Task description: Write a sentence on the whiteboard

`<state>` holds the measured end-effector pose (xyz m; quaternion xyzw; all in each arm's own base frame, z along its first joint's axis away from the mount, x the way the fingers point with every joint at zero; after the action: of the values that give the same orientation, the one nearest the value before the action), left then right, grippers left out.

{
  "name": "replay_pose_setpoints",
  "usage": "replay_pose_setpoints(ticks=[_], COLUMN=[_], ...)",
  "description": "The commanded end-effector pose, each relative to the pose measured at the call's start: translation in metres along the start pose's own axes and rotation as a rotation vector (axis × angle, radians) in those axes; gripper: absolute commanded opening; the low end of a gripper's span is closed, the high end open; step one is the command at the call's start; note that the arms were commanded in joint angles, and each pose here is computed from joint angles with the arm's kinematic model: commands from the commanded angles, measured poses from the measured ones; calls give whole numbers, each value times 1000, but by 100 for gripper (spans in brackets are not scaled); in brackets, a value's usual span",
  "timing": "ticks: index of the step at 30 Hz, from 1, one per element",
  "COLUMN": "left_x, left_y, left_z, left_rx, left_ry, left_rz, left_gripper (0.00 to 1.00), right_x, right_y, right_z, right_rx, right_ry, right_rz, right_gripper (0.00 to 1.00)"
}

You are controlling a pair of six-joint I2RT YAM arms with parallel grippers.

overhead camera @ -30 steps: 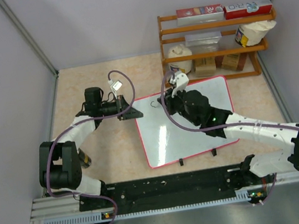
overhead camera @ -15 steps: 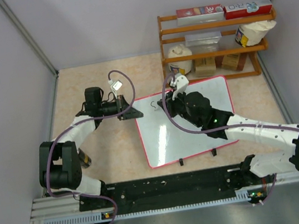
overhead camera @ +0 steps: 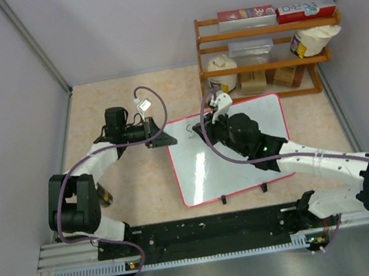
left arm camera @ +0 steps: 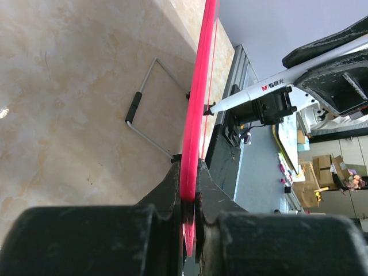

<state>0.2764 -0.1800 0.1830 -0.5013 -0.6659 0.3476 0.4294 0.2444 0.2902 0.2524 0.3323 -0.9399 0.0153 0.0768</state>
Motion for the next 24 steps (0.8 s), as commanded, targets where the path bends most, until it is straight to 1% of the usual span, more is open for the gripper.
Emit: replay_pose_setpoints(ticks=[1, 6, 11, 18, 24], left_x=[-11, -11, -12, -12, -10], left_y=[18, 20, 22, 24, 21], left_z=[-2, -1, -1, 0, -1], left_rx=[-89, -88, -90, -82, -95], left_ry=[-10, -9, -2, 8, 1], left_rz=[-98, -102, -100, -112, -117], left_gripper=[0, 0, 0, 0, 0], right_x=[-2, 5, 13, 27, 32], right_y=[5, 2, 2, -9, -23], right_z=[-8, -21, -42, -58, -53], right_rx=[-25, -61, -110, -98, -73], right_ry=[-30, -76, -130, -166, -154], right_rz=[-6, -5, -39, -18, 47], right_gripper=[0, 0, 0, 0, 0])
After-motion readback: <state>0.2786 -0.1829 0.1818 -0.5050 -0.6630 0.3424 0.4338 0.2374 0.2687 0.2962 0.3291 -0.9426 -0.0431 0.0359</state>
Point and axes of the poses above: each gripper's point midway between its finger pads, its own x axis back along the fingers, its own y axis along the line the jaws close on, z = x × y, the point moved 4 cm from there along x, back along the fingers, and after that the axes turned 12 degrees about x, right-handed, at the moved point
